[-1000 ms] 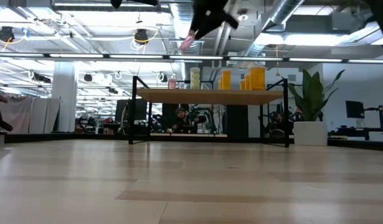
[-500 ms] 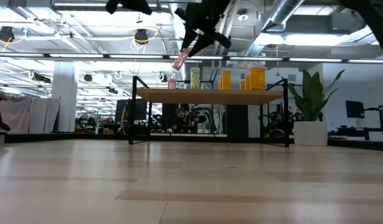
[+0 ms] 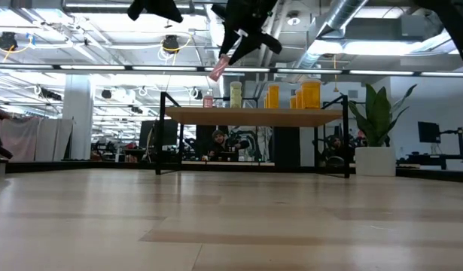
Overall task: Pick and place medicine bottles onto shelf by color
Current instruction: Put the right pink pill bottle on the shelf aligned with the other small pink pill bottle
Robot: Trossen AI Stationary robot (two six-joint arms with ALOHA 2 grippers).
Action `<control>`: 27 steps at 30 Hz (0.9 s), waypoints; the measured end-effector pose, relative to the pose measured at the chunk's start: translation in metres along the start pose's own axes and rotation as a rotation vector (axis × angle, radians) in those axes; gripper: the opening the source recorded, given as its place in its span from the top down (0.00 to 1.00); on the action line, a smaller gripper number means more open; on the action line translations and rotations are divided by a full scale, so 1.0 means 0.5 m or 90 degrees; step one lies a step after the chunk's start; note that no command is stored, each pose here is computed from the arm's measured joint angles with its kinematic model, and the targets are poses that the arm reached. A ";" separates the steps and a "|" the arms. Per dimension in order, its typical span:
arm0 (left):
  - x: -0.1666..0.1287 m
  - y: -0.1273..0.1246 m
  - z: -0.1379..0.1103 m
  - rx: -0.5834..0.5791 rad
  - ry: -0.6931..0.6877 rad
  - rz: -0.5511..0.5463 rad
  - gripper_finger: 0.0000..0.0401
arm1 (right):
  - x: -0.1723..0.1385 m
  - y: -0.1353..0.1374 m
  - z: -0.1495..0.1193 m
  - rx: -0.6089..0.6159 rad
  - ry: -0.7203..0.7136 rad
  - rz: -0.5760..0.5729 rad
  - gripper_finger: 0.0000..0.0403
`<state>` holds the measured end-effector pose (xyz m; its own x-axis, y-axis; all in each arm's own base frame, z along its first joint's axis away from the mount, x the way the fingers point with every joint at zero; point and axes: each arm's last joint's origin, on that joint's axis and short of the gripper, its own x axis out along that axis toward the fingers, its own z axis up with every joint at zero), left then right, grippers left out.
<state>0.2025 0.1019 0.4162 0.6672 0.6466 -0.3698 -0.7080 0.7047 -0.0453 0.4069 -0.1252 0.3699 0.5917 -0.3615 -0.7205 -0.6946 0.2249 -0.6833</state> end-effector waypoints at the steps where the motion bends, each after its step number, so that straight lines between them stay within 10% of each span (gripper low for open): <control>1: 0.000 0.000 -0.002 0.002 0.006 -0.001 1.00 | -0.001 0.002 0.007 -0.006 -0.003 0.006 0.67; 21: 0.032 0.019 -0.086 0.143 0.128 -0.200 0.99 | -0.009 0.007 0.047 -0.063 0.026 0.011 0.67; 27: 0.109 0.032 -0.159 0.118 0.113 -0.246 0.84 | -0.029 0.013 0.069 -0.080 0.013 0.020 0.67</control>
<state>0.2092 0.1251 0.3216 0.8126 0.2769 -0.5129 -0.3504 0.9353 -0.0503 0.4081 -0.0871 0.3719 0.5617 -0.3746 -0.7377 -0.7591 0.1211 -0.6396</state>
